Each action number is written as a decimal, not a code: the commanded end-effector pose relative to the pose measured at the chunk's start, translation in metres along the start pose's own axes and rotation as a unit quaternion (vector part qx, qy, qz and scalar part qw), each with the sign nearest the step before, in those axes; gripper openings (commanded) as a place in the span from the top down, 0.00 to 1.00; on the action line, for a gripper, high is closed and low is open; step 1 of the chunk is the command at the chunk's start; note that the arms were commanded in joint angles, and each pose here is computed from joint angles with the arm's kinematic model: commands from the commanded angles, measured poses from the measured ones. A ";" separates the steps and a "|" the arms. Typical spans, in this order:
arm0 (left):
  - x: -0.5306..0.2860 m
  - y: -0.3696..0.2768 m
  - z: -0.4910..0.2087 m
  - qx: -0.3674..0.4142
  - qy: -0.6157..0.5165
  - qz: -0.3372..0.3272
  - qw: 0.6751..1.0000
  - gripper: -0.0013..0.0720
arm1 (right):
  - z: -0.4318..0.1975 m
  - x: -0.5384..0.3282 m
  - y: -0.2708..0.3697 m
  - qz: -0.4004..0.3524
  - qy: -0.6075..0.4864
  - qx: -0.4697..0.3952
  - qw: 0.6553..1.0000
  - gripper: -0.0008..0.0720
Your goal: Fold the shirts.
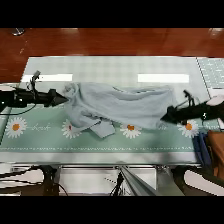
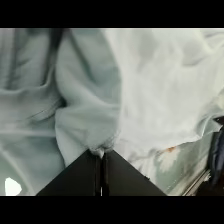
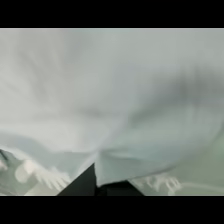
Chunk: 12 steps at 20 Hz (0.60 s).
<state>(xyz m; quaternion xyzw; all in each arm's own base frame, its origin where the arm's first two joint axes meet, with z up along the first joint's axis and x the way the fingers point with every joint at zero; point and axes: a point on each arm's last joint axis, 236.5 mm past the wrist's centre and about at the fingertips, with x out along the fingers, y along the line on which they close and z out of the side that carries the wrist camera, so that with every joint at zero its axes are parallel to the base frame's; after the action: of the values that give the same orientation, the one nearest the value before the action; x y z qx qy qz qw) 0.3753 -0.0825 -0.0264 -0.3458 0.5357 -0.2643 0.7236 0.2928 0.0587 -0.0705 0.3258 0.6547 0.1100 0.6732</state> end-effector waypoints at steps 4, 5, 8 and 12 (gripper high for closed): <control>-0.152 -0.226 0.126 0.149 -0.259 -0.184 0.937 0.96 | 0.120 -0.220 0.166 -0.013 -0.241 -0.208 0.948 0.95; -0.194 -0.274 0.135 0.190 -0.311 -0.201 0.909 0.96 | 0.133 -0.283 0.197 -0.032 -0.331 -0.238 0.913 0.95; -0.291 -0.387 0.118 0.307 -0.416 -0.181 0.837 0.96 | 0.092 -0.426 0.277 -0.046 -0.507 -0.303 0.805 0.95; -0.353 -0.449 0.052 0.396 -0.483 -0.059 0.779 0.96 | -0.006 -0.480 0.302 -0.049 -0.581 -0.332 0.741 0.95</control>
<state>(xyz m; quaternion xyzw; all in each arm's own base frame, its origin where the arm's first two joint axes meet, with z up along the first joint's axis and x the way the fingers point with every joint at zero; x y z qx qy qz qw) 0.3770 -0.0854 0.4782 -0.2142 0.0142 -0.3541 0.9102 0.3802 0.0102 0.4287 0.0826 0.1682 0.1017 0.9770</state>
